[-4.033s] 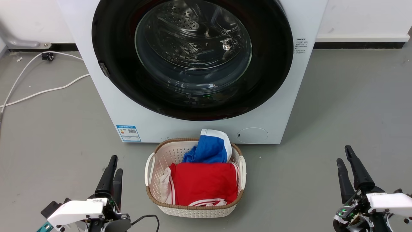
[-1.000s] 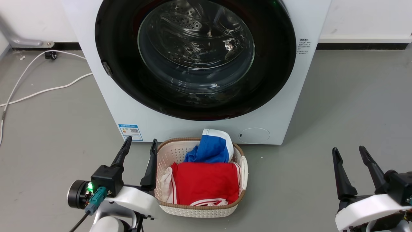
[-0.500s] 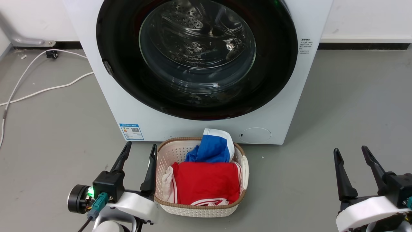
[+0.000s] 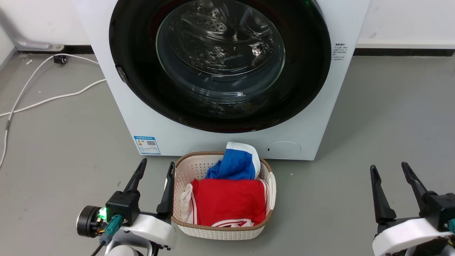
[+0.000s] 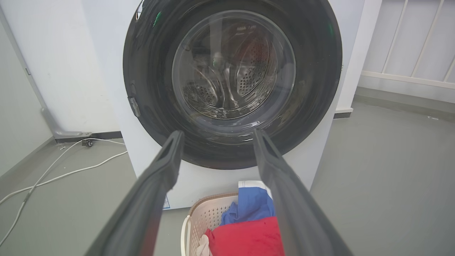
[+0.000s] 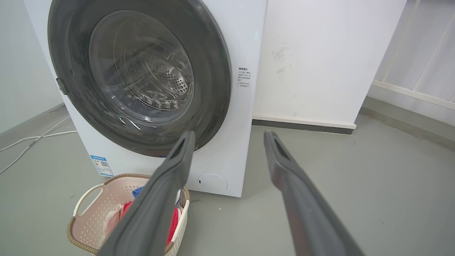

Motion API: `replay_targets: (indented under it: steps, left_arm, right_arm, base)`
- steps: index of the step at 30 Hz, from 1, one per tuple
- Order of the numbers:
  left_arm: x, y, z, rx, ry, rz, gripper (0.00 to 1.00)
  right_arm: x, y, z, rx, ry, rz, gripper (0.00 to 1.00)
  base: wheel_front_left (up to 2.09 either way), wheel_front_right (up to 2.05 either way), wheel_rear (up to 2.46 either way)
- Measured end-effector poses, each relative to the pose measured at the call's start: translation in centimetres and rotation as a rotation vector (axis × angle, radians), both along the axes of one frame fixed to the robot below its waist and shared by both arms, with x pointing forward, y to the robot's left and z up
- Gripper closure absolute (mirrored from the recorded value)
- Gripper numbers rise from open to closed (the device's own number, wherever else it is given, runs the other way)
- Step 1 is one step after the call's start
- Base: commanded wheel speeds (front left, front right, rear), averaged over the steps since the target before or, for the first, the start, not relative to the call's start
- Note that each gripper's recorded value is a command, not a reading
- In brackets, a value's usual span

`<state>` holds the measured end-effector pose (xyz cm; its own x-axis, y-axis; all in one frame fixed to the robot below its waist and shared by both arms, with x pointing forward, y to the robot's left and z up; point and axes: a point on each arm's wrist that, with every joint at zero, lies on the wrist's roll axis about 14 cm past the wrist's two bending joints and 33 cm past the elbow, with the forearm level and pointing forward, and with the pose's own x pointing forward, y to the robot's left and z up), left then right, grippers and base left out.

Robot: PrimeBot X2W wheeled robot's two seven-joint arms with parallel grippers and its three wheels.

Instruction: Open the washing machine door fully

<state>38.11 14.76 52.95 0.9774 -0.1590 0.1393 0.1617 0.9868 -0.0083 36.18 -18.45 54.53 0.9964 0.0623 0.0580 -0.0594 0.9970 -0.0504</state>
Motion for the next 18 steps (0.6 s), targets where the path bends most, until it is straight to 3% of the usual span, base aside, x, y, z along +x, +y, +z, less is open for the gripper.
replay_targets:
  steps: [4,6,7,15,18]
  left_arm:
    - [0.0,0.1,0.0,-0.009,0.001,0.005,0.0]
    - [0.0,0.1,0.0,-0.014,0.001,0.007,0.0]
    - [0.0,0.1,0.0,-0.016,0.002,0.006,0.0]
    - [0.1,0.2,0.0,-0.026,0.002,0.012,0.0]
    - [0.2,0.3,0.1,-0.032,-0.002,0.016,0.0]
  right_arm:
    - [0.0,0.0,-0.2,0.013,0.006,0.0,0.0]
    - [0.0,0.0,-0.4,0.023,0.01,0.001,0.7]
    - [0.0,0.0,-0.5,0.03,0.013,0.001,1.0]
    - [0.1,0.3,-0.9,0.078,0.027,0.011,1.0]
    - [0.0,-0.1,-1.2,0.168,0.039,0.003,1.0]
  base:
    - [0.0,0.0,0.0]
    - [0.0,0.0,0.0]
    - [0.0,0.0,0.0]
    - [0.0,0.0,0.0]
    - [0.0,0.0,0.0]
